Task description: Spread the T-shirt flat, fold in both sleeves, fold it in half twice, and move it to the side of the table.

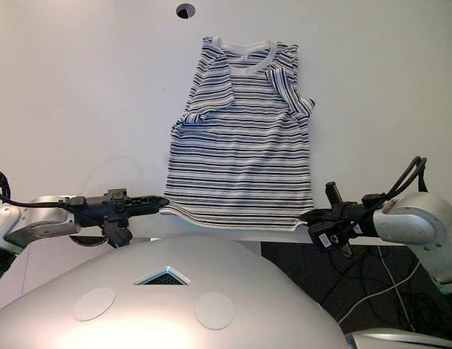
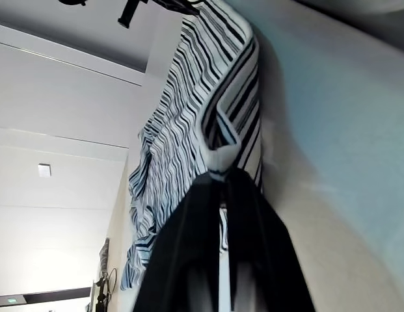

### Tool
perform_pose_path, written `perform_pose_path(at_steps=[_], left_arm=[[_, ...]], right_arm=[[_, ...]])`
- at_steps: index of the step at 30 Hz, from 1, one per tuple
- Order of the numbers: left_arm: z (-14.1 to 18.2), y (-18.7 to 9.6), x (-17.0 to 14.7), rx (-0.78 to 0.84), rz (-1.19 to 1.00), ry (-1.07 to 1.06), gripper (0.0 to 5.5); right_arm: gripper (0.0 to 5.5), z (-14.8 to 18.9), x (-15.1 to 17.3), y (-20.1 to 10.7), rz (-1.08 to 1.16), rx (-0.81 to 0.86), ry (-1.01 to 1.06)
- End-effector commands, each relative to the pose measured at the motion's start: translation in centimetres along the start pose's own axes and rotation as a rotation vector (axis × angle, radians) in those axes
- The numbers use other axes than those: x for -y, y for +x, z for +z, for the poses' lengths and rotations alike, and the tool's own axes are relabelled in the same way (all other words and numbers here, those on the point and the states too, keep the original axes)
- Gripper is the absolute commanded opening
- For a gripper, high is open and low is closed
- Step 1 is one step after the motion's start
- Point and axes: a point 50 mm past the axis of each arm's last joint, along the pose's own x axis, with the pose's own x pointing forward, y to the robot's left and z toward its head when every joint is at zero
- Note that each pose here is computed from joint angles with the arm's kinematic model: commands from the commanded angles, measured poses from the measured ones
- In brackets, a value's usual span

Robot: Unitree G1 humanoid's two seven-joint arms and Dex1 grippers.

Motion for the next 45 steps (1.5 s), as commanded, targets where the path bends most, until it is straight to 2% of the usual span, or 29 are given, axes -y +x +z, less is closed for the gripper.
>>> perform_pose_path(at_steps=[1,7,10,17,22,26,29,32,39,45], left_arm=[[-0.8,-0.8,0.7,-0.110,-0.110,-0.110,0.00],[-0.4,-3.4,-5.1,-0.109,0.101,-0.359,0.00],[0.9,-5.2,-7.2,-0.042,0.167,-0.463,0.00],[4.9,-7.4,-8.8,0.117,0.179,-0.552,0.00],[5.2,-8.0,-9.3,0.107,0.209,-0.543,0.00],[2.9,-7.3,-9.7,-0.046,0.297,-0.415,0.00],[-0.9,-6.0,-10.8,-0.222,0.447,-0.245,0.00],[-4.0,-4.3,-10.9,-0.345,0.477,-0.147,0.00],[-9.7,-3.0,-11.7,-0.502,0.545,-0.087,0.00],[-13.9,-1.6,-11.4,-0.574,0.513,-0.077,0.00]], right_arm=[[0.01,0.6,1.3,-0.3,-0.127,0.048,0.019],[0.01,0.8,2.5,-2.9,-0.341,0.095,0.048],[0.01,1.8,2.4,-4.4,-0.447,0.167,0.048],[0.01,4.2,1.2,-6.5,-0.602,0.277,0.016],[0.01,3.8,2.2,-7.6,-0.660,0.245,0.001],[0.01,1.8,4.9,-7.5,-0.740,0.132,0.023],[0.01,0.6,7.4,-6.9,-0.793,0.067,0.021],[0.01,-1.4,10.8,-6.1,-0.871,-0.022,0.044],[0.01,-4.2,17.9,-4.2,-0.945,-0.114,0.114],[0.01,-6.5,21.1,-1.7,-0.897,-0.136,0.162]])
